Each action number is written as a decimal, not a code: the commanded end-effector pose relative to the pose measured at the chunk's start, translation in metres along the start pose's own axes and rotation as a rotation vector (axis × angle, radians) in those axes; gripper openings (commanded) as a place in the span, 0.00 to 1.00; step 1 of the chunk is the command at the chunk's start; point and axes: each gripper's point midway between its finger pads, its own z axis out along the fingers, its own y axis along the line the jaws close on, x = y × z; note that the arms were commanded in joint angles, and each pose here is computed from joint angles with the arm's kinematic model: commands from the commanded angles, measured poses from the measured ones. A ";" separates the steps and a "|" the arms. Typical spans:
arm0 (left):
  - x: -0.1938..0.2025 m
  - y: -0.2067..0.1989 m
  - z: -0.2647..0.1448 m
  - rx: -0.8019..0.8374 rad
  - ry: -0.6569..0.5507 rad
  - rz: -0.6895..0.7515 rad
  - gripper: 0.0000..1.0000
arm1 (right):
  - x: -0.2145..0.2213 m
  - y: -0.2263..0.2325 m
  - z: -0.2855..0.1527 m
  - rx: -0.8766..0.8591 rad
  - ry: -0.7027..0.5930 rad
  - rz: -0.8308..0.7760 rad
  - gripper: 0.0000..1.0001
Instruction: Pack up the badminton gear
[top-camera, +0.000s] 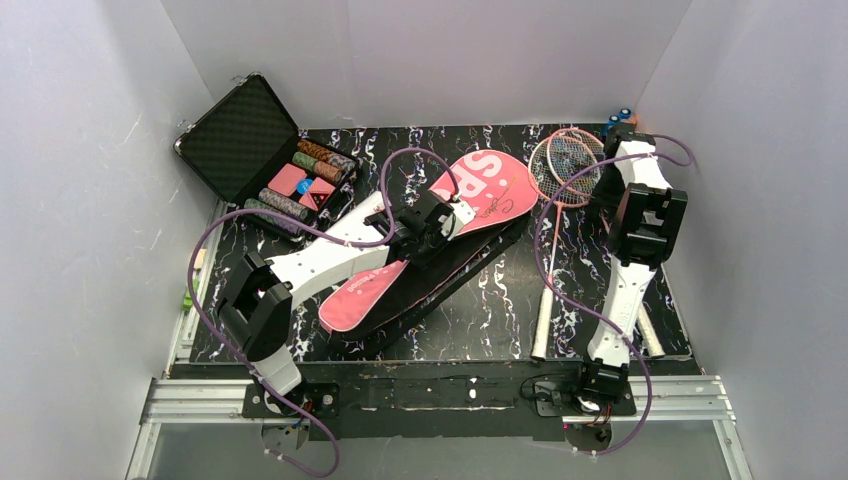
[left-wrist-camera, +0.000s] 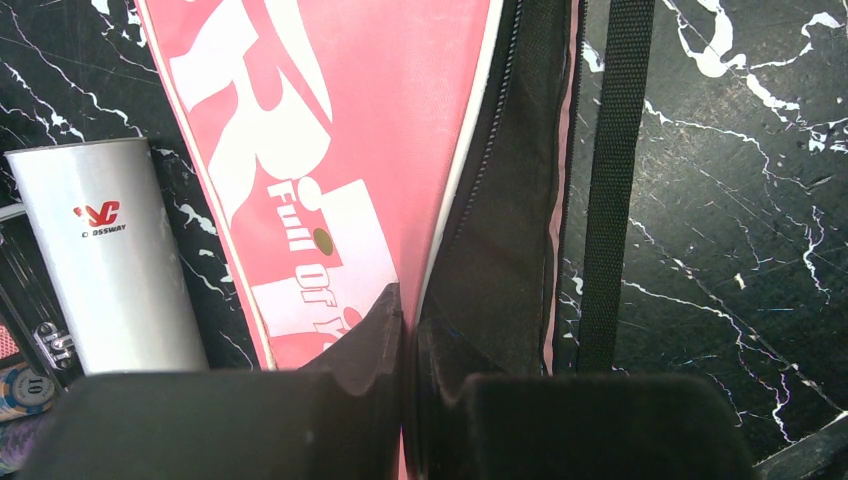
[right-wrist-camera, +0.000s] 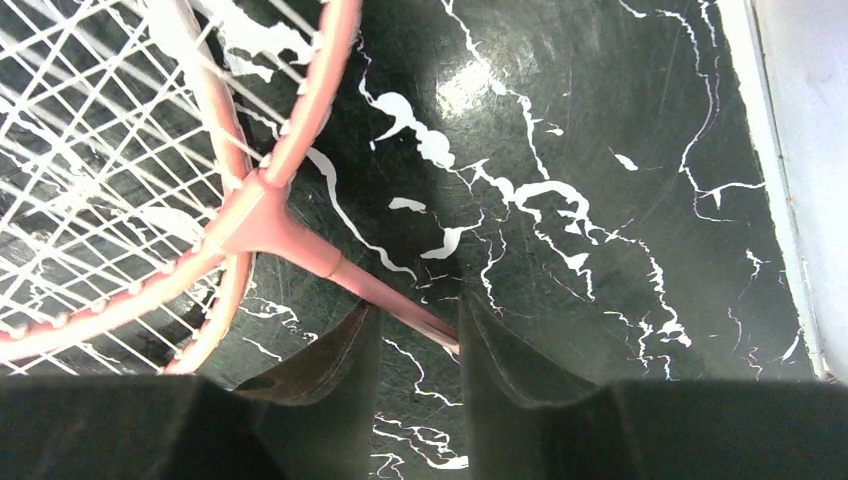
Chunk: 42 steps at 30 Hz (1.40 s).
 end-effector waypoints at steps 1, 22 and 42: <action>-0.028 0.010 -0.026 -0.017 -0.114 -0.027 0.00 | 0.005 0.003 -0.015 -0.045 0.029 0.017 0.33; -0.036 0.017 -0.045 -0.035 -0.159 -0.032 0.00 | 0.071 0.018 -0.030 -0.032 0.076 -0.079 0.33; -0.031 0.018 -0.046 -0.040 -0.154 -0.023 0.00 | 0.085 0.025 -0.103 0.017 -0.106 -0.153 0.01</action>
